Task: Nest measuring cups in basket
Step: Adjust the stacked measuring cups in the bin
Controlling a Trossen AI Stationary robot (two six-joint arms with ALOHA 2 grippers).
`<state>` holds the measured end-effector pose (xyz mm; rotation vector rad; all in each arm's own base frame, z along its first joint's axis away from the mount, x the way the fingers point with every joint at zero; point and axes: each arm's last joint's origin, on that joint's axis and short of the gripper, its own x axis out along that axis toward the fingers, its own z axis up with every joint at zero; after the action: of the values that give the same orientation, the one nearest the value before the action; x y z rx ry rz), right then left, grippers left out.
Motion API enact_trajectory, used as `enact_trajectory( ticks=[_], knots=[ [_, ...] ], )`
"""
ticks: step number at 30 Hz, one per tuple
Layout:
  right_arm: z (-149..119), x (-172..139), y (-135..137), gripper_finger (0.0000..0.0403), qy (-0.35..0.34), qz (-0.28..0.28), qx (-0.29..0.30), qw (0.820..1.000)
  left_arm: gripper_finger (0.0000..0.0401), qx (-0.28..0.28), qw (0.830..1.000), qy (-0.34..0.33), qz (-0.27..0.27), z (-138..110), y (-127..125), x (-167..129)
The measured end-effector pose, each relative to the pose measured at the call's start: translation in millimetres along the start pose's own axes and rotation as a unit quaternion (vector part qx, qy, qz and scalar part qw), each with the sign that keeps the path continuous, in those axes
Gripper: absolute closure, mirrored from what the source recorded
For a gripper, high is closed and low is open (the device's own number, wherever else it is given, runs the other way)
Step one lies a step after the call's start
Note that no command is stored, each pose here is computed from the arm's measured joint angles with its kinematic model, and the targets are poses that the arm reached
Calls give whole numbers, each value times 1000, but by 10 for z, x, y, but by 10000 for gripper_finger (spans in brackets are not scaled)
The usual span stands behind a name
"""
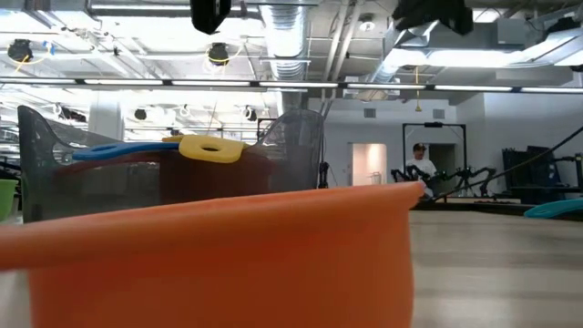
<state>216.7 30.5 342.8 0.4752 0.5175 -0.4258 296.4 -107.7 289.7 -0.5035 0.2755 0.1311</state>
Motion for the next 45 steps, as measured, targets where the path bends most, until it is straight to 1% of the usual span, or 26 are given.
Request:
enact_trajectory(
  ticks=[2,5,6,8,10,11,13,15,17,19,22,26,29,31,34,36,38,40,43,45],
  knots=[
    [-87,51,-50,285,-8,4,19,1000,340,-2,1000,0,-4,1,-3,0],
    [-167,156,-86,285,-14,10,35,999,340,-25,999,15,-39,-11,-35,24],
    [-183,182,-100,285,-12,7,40,999,340,-35,998,17,-53,-32,-53,65],
    [-185,244,-103,285,-10,0,43,999,340,-37,997,29,-65,-109,-59,150],
    [-173,307,-87,285,-5,7,48,999,340,-42,995,21,-87,-154,-118,300],
    [-175,326,-96,285,-3,7,48,999,340,-39,995,22,-86,-185,-135,372],
    [-114,366,-65,285,-21,24,54,998,340,-21,996,33,-80,-224,-197,513],
    [-100,382,-76,285,-25,22,48,998,340,-3,996,48,-73,-226,-278,654],
    [-83,393,-92,285,-29,20,47,998,340,24,994,90,-52,-241,-324,742],
    [-70,393,-106,285,-31,17,44,998,340,44,988,142,-28,-263,-364,824],
    [-67,387,-123,285,-30,14,45,998,340,66,973,223,4,-299,-430,856],
    [-87,389,-130,285,-19,12,41,999,340,80,957,279,17,-310,-623,787],
    [-114,398,-128,285,0,19,36,999,340,67,948,309,23,-348,-714,713],
    [-117,394,-114,285,2,26,36,999,340,54,948,312,19,-387,-754,699],
    [-120,387,-90,285,-1,33,37,999,340,52,939,340,33,-534,-732,681],
    [-121,386,-90,285,0,34,45,998,340,52,935,349,26,-633,-742,731],
    [-120,386,-91,285,0,34,52,998,340,68,923,377,23,-736,-730,729],
    [-118,386,-92,285,0,33,53,998,340,72,921,383,-11,-813,-776,793],
    [-104,385,-88,285,-6,36,63,997,340,93,913,397,-11,-919,-755,834],
    [-103,385,-88,285,-6,37,65,997,340,109,908,403,-10,-940,-733,841]
  ],
)
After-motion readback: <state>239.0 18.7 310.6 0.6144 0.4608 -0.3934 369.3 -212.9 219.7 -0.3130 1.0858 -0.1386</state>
